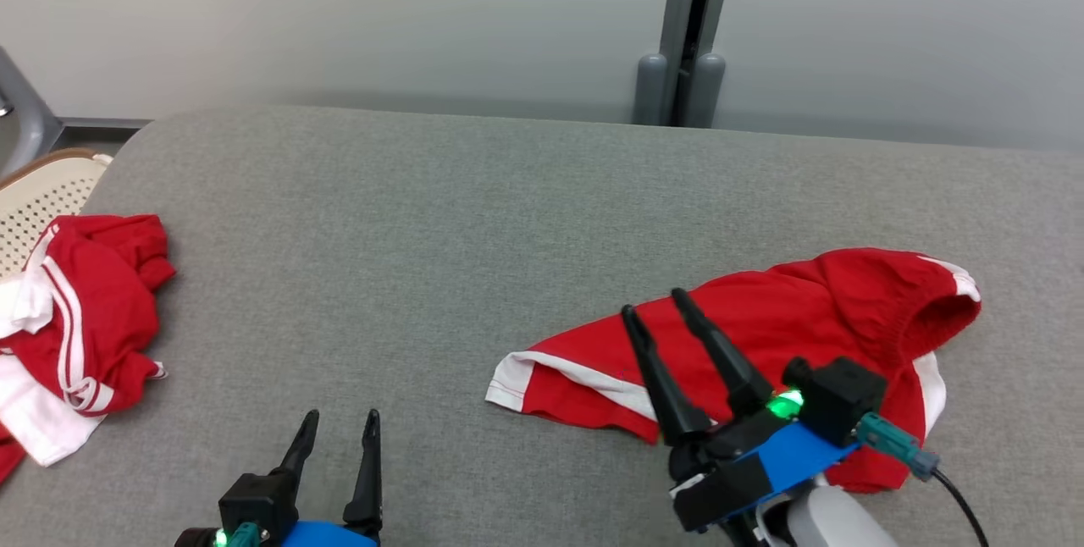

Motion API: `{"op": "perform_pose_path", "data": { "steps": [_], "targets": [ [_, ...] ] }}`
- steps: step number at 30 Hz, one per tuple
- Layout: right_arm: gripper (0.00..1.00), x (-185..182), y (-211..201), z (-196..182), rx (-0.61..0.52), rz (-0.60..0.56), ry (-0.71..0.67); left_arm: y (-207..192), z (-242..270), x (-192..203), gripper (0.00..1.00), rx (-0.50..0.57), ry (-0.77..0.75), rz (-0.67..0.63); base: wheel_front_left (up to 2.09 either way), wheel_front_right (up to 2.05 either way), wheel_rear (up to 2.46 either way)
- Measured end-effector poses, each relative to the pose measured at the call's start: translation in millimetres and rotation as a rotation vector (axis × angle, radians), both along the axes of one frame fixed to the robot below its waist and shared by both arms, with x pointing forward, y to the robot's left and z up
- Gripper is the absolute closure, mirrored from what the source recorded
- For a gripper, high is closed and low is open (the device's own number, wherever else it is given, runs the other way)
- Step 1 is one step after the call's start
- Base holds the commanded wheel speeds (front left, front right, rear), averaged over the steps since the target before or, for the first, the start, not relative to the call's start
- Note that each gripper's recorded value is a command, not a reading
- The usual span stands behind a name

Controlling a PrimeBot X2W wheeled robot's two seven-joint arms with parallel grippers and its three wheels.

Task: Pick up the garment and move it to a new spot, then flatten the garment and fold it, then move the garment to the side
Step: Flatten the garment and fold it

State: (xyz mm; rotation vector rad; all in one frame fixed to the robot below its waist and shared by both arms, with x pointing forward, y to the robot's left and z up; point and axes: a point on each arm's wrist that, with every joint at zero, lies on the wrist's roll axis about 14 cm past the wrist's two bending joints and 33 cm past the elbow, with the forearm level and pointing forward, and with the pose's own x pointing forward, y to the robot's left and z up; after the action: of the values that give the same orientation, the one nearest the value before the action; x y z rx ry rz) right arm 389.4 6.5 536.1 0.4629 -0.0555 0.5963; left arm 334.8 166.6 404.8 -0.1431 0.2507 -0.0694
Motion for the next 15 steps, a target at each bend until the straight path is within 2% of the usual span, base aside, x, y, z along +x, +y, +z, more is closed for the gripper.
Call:
{"op": "perform_pose_path", "data": {
  "steps": [8,15],
  "targets": [
    [0.00,7.5,-91.0,-20.4,-0.149,-0.280,0.001,-10.2,14.5,15.5,0.00,0.001,-0.052,-0.036,0.00,0.00,0.00],
    [0.00,-22.6,-134.2,-63.5,-0.220,-0.393,0.124,-20.1,21.4,12.1,0.00,0.001,-0.075,-0.067,0.00,0.00,0.00]
  ]
}}
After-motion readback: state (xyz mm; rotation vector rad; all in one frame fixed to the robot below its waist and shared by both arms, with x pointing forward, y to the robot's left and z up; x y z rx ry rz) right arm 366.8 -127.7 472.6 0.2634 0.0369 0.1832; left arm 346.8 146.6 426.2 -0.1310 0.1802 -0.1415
